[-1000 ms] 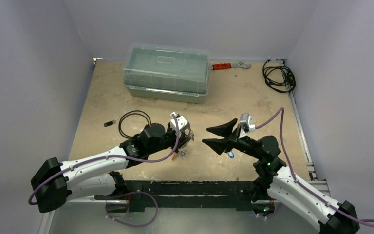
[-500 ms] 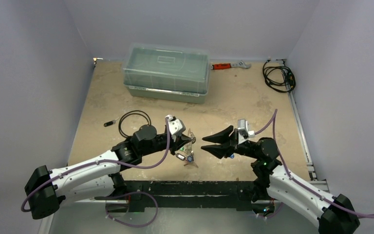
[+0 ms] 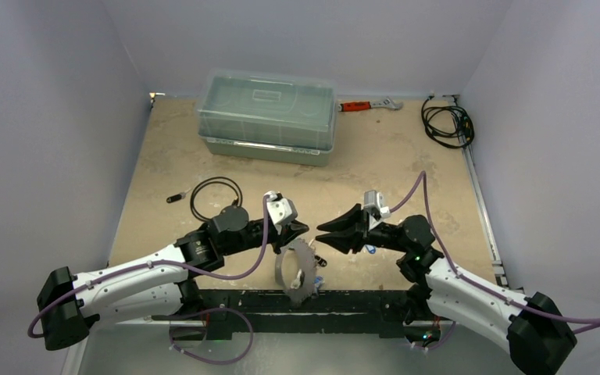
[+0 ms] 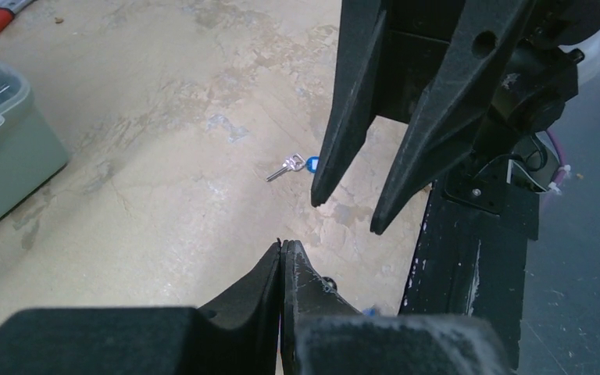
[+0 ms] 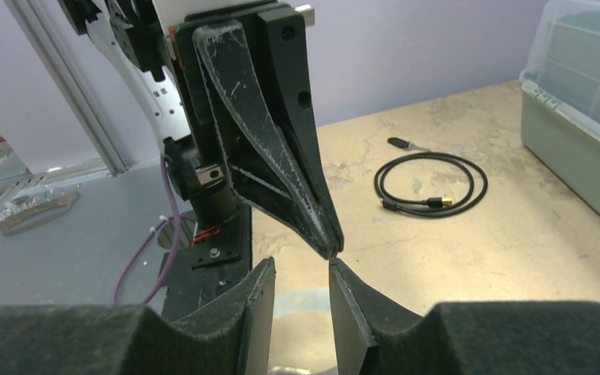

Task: Put the keys on the keyring

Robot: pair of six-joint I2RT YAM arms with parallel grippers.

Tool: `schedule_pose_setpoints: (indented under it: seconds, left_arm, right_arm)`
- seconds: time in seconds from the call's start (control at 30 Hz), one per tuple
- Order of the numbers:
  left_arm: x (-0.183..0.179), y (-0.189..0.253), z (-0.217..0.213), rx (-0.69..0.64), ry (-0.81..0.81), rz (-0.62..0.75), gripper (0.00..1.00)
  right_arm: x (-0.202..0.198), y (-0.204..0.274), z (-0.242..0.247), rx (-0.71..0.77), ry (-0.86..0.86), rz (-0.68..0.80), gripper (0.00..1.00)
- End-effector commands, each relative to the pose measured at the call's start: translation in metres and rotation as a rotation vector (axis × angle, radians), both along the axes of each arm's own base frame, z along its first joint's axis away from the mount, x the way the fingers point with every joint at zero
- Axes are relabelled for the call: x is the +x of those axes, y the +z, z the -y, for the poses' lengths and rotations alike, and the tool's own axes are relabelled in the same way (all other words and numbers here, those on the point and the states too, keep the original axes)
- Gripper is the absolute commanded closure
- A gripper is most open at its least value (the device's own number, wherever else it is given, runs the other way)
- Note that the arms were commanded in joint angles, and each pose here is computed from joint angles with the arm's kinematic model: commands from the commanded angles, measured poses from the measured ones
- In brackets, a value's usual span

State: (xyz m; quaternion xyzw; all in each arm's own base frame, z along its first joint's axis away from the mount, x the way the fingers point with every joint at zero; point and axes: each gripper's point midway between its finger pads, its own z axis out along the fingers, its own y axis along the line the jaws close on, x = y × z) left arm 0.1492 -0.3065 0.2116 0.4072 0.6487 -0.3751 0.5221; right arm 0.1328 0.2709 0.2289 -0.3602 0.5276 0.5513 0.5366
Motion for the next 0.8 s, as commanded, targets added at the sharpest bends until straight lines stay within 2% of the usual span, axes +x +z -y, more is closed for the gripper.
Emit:
schedule_pose_setpoints:
  seconds: [0.0,0.1,0.17,0.23,0.3,0.37,0.53,0.63,0.77]
  left_arm:
    - [0.013,0.004,-0.003,-0.008,0.069,0.035,1.0]
    - [0.032,0.0,-0.015,0.009,0.205,0.026,1.0]
    - [0.046,-0.004,-0.027,0.023,0.315,0.021,1.0]
    - [0.058,-0.004,-0.039,0.033,0.415,0.022,0.93]
    - [0.069,-0.004,-0.051,0.039,0.509,0.028,0.84]
    - [0.078,-0.002,-0.063,0.034,0.599,0.033,0.64]
    - [0.096,-0.006,-0.099,0.055,0.836,0.032,0.24]
    - [0.102,-0.013,-0.117,0.081,0.952,0.031,0.16]
    - [0.103,-0.015,-0.129,0.078,1.014,0.025,0.15]
  right_arm:
    - [0.011,0.006,-0.006,-0.013,-0.058,0.048,0.64]
    - [0.031,-0.003,-0.002,-0.052,-0.182,0.023,0.58]
    - [0.034,-0.006,-0.001,-0.072,-0.21,0.009,0.58]
    - [0.03,-0.013,-0.006,-0.098,-0.2,-0.019,0.59]
    - [0.025,-0.026,-0.017,-0.152,-0.195,-0.061,0.58]
    - [0.018,-0.042,-0.03,-0.215,-0.195,-0.082,0.57]
    - [-0.009,-0.083,-0.065,-0.4,-0.144,-0.082,0.54]
    - [-0.024,-0.107,-0.086,-0.498,-0.088,-0.065,0.54]
    - [-0.035,-0.124,-0.114,-0.578,-0.041,-0.023,0.55]
